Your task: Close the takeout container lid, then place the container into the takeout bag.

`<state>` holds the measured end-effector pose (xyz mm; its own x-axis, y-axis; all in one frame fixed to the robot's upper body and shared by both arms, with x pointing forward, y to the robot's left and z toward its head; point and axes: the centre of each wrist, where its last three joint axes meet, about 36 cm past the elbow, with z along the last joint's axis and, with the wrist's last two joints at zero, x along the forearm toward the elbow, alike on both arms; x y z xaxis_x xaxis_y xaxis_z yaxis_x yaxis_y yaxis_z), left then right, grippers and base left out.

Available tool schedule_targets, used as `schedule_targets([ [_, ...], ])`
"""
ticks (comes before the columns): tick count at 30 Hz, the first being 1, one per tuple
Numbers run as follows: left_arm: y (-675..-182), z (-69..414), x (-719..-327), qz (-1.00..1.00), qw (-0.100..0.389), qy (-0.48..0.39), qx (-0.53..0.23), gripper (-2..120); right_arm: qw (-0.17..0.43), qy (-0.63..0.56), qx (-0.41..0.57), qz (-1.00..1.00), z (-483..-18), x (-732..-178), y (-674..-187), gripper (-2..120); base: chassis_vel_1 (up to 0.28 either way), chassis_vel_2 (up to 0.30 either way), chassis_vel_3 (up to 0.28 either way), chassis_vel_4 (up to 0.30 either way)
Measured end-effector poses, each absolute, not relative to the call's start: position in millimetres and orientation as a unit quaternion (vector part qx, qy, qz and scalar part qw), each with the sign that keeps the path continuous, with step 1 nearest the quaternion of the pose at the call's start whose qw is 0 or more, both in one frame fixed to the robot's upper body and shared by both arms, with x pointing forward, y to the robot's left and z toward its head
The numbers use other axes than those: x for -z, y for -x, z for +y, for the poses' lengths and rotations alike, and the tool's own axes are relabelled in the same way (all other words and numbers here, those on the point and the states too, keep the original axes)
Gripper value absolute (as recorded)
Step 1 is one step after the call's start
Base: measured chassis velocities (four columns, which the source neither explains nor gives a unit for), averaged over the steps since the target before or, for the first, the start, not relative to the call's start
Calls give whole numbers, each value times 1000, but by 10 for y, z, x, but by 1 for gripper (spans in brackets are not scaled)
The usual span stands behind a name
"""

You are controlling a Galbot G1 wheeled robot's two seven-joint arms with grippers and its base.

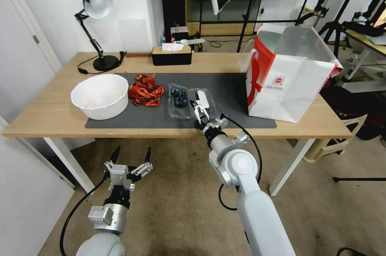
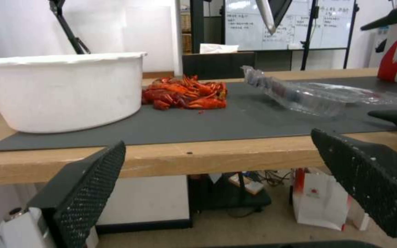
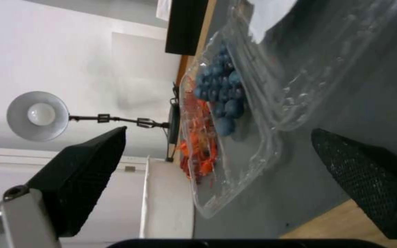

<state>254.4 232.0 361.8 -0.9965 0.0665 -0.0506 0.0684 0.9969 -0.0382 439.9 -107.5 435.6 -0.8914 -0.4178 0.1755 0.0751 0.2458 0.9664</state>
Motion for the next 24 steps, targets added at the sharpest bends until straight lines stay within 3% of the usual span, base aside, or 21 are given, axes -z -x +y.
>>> schedule_targets([
  [24,-2541,2332,-3571,999,24,-30,20,100,137,-88,532,-831,-1002,-4400,-4564,100,0,0,0,0],
])
